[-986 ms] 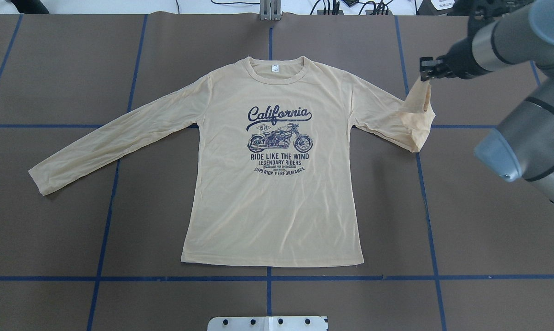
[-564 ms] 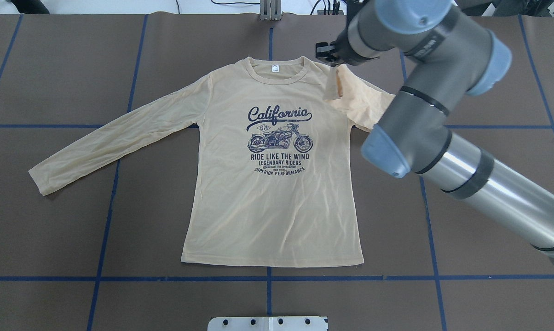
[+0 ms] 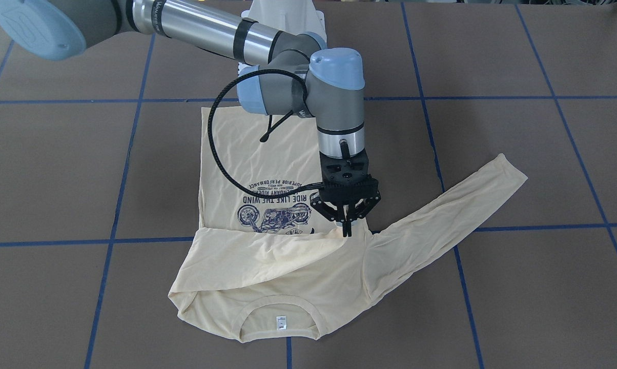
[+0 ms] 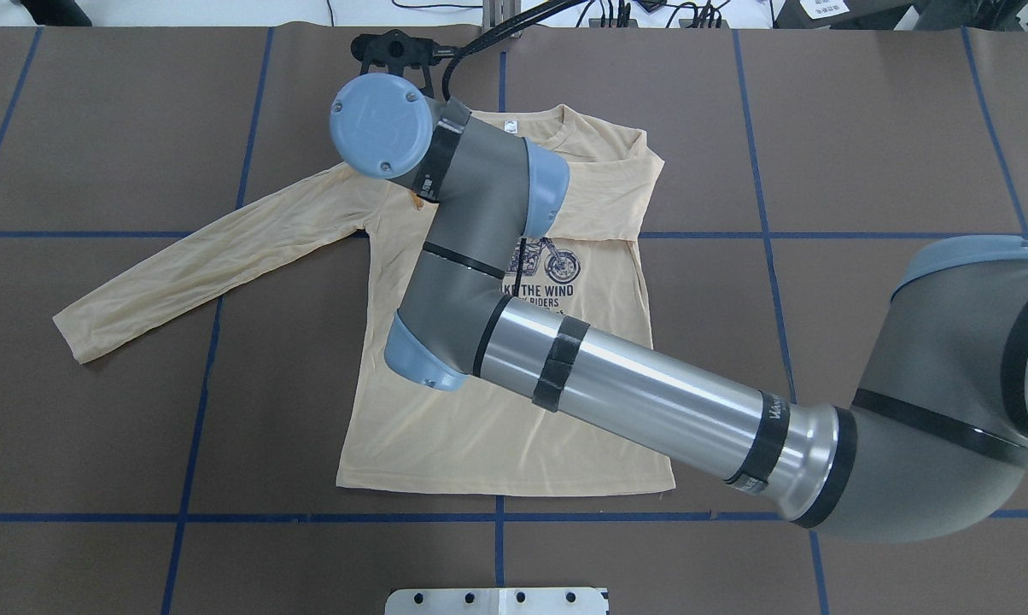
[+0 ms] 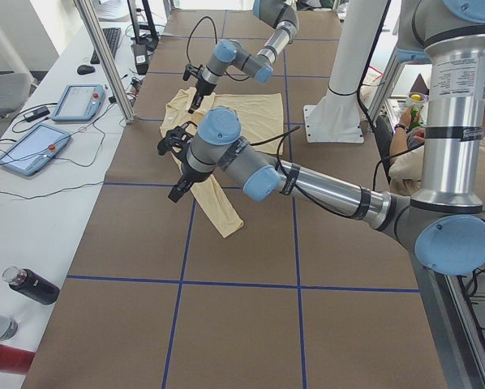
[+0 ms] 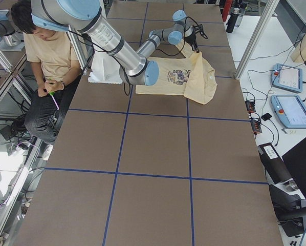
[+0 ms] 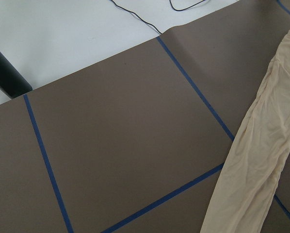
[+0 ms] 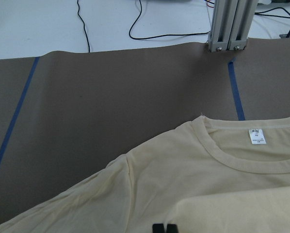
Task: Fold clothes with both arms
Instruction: 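Carry the sleeve with the right gripper across the shirt body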
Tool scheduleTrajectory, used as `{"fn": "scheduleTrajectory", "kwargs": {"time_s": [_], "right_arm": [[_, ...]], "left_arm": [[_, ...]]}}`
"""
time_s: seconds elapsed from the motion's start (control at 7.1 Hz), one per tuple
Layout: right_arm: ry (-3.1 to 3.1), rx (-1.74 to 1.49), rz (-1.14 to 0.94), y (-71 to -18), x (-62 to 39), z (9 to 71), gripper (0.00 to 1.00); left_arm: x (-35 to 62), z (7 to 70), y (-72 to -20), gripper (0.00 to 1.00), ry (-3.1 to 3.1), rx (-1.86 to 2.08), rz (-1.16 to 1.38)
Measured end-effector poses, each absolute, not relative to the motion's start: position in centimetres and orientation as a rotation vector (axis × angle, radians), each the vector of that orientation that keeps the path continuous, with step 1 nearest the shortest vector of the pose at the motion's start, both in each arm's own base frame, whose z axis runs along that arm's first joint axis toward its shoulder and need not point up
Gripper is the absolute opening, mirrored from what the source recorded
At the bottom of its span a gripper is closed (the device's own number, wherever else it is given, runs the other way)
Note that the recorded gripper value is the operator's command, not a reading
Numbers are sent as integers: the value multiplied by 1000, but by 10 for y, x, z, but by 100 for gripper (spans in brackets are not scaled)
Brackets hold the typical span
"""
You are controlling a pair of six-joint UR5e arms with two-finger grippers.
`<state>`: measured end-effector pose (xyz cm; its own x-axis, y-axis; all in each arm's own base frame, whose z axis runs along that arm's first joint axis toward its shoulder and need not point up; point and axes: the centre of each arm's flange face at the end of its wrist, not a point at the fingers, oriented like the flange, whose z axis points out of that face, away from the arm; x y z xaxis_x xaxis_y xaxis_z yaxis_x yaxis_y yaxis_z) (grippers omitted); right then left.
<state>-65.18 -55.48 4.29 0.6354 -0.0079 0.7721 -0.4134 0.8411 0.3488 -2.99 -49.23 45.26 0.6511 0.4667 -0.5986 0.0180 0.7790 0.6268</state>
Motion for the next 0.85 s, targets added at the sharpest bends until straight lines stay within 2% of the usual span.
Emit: {"fn": "scheduleTrajectory", "kwargs": {"time_s": [0.14, 0.28, 0.42, 0.85], "right_arm": [[-855, 522, 255, -547, -673, 30, 17], [-854, 505, 274, -542, -686, 24, 66], [-858, 491, 299, -540, -691, 18, 99], [-878, 485, 336, -547, -686, -16, 100]], "left_arm": [[-30, 453, -492, 100, 833, 642, 275], [-30, 453, -492, 100, 833, 642, 275], [-30, 453, -492, 100, 833, 642, 275], [-29, 451, -493, 100, 833, 645, 277]]}}
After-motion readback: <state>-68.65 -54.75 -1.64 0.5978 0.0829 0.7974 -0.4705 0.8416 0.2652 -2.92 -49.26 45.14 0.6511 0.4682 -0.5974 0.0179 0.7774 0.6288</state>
